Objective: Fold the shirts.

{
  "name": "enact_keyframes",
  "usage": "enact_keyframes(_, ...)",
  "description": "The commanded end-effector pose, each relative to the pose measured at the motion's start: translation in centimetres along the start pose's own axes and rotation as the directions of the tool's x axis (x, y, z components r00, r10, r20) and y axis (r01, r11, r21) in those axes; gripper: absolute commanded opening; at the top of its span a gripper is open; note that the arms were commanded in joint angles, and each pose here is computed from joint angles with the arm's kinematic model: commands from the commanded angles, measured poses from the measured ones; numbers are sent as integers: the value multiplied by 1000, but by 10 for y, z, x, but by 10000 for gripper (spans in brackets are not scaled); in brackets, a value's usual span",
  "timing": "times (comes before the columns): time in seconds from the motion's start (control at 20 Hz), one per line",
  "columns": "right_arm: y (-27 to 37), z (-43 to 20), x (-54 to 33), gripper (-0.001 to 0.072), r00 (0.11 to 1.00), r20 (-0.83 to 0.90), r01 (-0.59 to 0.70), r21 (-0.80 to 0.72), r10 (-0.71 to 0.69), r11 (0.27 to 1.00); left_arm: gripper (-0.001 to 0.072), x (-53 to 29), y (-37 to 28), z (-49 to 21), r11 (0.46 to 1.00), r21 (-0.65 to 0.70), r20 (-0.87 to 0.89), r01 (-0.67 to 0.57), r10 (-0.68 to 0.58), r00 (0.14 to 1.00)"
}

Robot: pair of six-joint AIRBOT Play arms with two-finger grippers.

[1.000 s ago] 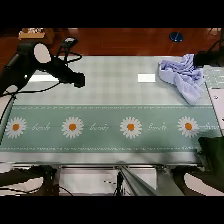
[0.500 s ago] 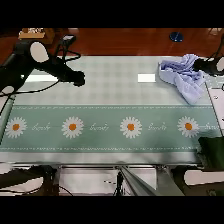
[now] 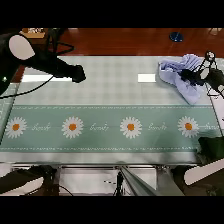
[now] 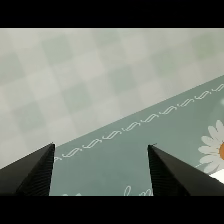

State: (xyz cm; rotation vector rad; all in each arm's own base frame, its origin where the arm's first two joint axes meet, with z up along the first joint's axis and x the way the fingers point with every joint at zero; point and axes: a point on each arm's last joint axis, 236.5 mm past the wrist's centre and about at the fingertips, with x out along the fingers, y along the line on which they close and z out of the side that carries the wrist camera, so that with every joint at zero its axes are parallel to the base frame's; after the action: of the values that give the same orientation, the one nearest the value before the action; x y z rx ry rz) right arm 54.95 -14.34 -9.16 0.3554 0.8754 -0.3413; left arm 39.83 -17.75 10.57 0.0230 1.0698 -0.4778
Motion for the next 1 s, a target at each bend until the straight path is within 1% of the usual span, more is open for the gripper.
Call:
enact_keyframes(0.0,-1,-9,10,117,1000,-19,-3,17,4,1000,703,-6,-7,3,1000,-7,18,24,-24,1000)
enact_keyframes(0.05,1,-3,5,31,1000,-5,-8,20,8,1000,693,-7,-7,3,1000,-6,21,24,-24,1000)
enact_keyframes(0.1,4,9,-6,31,1000,27,-16,14,15,1000,687,-10,-8,4,1000,-4,28,24,-24,999)
enact_keyframes(0.2,15,51,-45,30,989,144,-40,-23,43,999,688,-27,-12,14,1000,7,75,23,-24,997)
enact_keyframes(0.35,38,123,-151,30,928,358,-70,-107,104,992,687,-76,-24,45,999,45,209,20,-29,977)
enact_keyframes(0.45,54,164,-244,30,846,510,-77,-168,153,983,687,-126,-37,68,997,77,329,13,-38,943)
enact_keyframes(0.6,83,193,-396,30,671,699,-116,-230,247,966,688,-215,-59,87,992,129,512,-4,-63,857)
enact_keyframes(0.7,100,190,-486,30,548,775,-148,-278,313,949,688,-272,-76,85,987,160,609,-11,-90,788)
enact_keyframes(0.8,110,175,-558,30,439,820,-177,-322,367,930,688,-318,-88,71,983,183,676,-19,-112,728)
enact_keyframes(0.85,113,166,-585,30,397,830,-199,-339,392,919,688,-336,-93,61,981,192,700,-26,-118,705)
enact_keyframes(0.95,122,147,-628,31,325,831,-287,-369,452,884,687,-365,-101,41,978,207,729,-38,-129,672)
